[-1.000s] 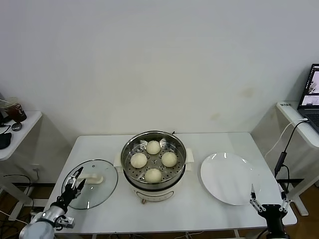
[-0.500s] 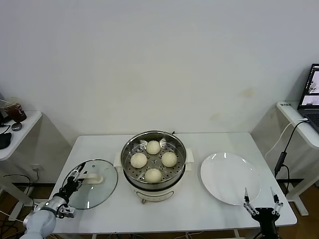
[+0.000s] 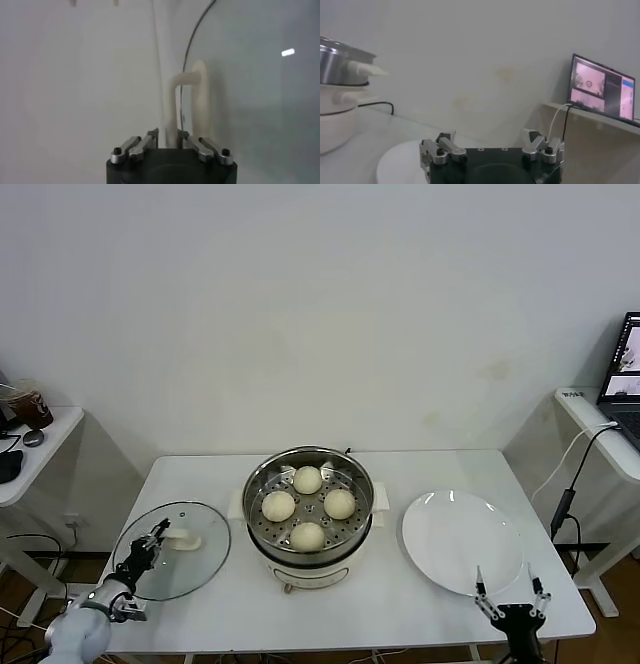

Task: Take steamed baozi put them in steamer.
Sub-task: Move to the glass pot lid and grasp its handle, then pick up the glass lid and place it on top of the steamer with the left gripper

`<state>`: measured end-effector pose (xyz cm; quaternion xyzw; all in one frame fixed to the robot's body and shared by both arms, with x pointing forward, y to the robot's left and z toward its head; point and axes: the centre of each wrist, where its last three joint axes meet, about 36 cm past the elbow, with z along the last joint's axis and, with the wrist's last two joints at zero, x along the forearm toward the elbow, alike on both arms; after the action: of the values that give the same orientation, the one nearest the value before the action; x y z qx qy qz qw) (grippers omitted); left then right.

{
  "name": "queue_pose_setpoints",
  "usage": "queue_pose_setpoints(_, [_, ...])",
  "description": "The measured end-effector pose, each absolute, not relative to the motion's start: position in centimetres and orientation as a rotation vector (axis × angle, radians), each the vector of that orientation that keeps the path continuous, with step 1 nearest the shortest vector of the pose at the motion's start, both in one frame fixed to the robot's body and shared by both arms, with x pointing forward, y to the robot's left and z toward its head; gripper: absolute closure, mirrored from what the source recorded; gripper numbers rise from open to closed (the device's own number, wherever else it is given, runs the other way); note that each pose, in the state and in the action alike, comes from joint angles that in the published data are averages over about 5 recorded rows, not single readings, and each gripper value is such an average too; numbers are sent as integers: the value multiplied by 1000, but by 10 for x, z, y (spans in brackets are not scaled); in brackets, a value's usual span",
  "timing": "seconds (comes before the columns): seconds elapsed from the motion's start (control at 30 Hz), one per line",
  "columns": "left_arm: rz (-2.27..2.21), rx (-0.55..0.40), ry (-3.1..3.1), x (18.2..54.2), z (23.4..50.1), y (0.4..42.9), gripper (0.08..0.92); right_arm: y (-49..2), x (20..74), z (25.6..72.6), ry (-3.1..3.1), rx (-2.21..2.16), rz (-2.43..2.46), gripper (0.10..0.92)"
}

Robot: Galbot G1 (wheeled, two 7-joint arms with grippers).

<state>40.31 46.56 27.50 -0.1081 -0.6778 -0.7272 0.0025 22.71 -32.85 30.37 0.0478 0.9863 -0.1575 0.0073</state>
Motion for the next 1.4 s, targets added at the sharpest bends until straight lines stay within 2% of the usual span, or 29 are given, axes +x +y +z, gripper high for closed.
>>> queue_pose_setpoints(0.2, [-2293, -245, -2156, 388, 295, 459, 834, -323, 230, 303, 3114, 90, -463, 200])
queue_pose_setpoints(0.37, [-2296, -174, -2170, 368, 321, 448, 834, -320, 231, 305, 3161, 26, -428, 200])
queue_pose_setpoints(0.6, [-2272, -50, -2194, 345, 380, 426, 834, -314, 229, 313, 3244, -103, -326, 200])
queue_pose_setpoints(0.77, [-2222, 41, -2269, 343, 429, 396, 834, -309, 228, 317, 3297, -197, -245, 200])
queue_pose_setpoints(0.9, [-2156, 98, -2347, 347, 457, 368, 834, -306, 228, 317, 3333, -249, -204, 200])
queue_pose_setpoints(1.1, [-2065, 78, -2442, 360, 474, 323, 834, -298, 231, 313, 3363, -310, -156, 200])
queue_pose_setpoints(1.4, [-2000, -38, -2483, 389, 464, 249, 834, -281, 240, 301, 3375, -346, -87, 200])
